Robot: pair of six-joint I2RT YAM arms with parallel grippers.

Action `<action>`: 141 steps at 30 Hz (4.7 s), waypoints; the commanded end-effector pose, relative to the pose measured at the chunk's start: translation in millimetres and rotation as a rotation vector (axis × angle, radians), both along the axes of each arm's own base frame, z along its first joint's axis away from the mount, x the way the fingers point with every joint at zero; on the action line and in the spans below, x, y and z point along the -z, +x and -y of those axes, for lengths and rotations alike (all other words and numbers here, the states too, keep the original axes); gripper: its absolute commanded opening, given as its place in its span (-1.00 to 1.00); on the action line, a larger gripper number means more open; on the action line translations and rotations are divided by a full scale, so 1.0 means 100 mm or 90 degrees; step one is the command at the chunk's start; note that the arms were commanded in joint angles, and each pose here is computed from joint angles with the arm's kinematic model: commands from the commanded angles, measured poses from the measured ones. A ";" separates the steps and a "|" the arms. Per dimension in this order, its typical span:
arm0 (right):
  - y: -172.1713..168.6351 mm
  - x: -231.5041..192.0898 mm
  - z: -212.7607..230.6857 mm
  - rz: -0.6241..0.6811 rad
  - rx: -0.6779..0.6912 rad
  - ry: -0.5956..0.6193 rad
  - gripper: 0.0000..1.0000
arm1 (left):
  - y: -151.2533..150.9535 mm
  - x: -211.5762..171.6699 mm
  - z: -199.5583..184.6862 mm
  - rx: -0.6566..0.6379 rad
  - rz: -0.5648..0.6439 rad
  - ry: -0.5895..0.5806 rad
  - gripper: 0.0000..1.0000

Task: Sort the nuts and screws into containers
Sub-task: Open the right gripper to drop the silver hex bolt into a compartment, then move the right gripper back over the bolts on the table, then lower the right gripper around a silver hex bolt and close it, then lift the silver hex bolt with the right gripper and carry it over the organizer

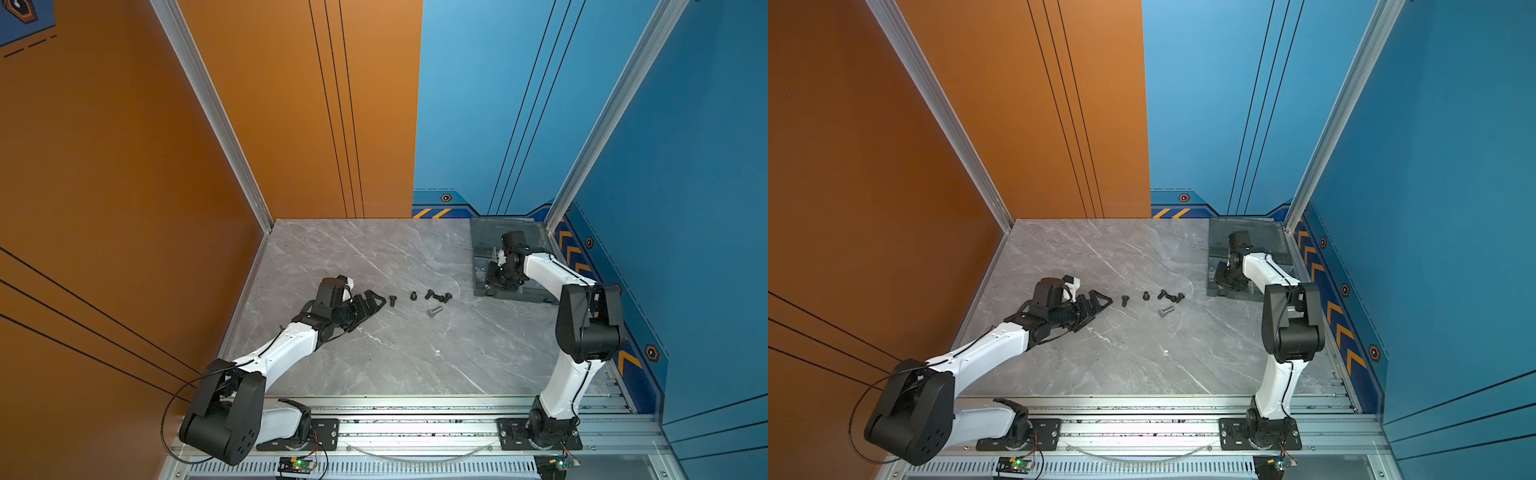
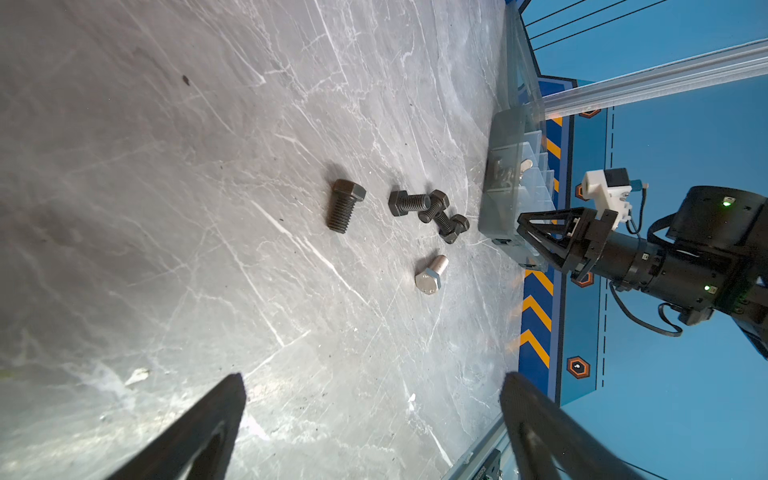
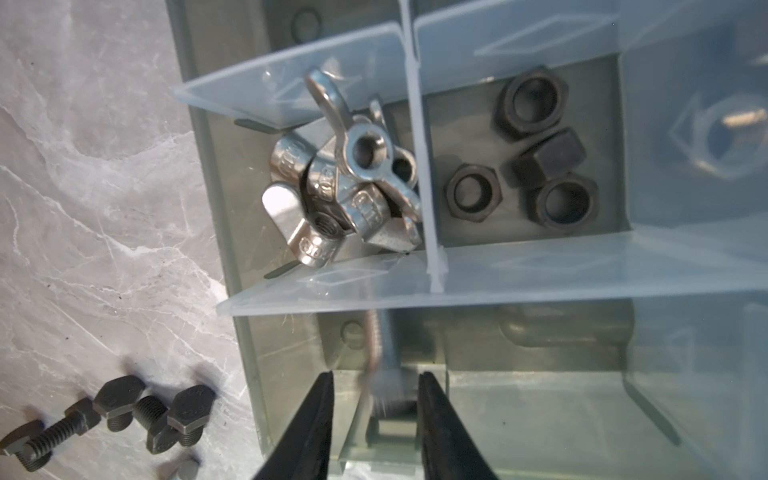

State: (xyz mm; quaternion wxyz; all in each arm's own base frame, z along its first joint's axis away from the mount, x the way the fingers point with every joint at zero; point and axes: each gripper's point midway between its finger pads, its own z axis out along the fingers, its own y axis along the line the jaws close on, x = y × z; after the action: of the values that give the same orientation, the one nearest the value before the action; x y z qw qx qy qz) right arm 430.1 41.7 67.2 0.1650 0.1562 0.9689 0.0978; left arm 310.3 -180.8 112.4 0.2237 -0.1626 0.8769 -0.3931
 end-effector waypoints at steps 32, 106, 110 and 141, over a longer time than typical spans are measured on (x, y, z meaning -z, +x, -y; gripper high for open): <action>-0.78 -0.14 -1.68 0.048 -0.009 0.054 0.14 | -0.05 0.07 -0.05 -0.002 0.000 0.013 0.95; -1.12 0.53 -1.78 -0.090 -0.110 -0.125 -0.80 | -0.06 0.16 -0.16 -0.009 -0.013 0.011 0.95; -1.12 0.51 -1.80 -0.093 -0.132 -0.107 -1.00 | -0.06 0.15 -0.16 -0.010 -0.011 0.012 0.95; -0.55 -0.57 -0.43 0.029 -0.012 0.050 -1.00 | -0.06 0.09 -0.13 -0.010 -0.005 0.015 0.95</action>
State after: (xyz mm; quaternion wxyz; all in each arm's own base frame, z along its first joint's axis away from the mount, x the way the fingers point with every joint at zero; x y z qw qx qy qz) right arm 379.7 108.5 123.4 0.1835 0.1350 0.9597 0.1644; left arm 307.2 -168.8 104.7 0.2229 -0.1713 0.8772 -0.3891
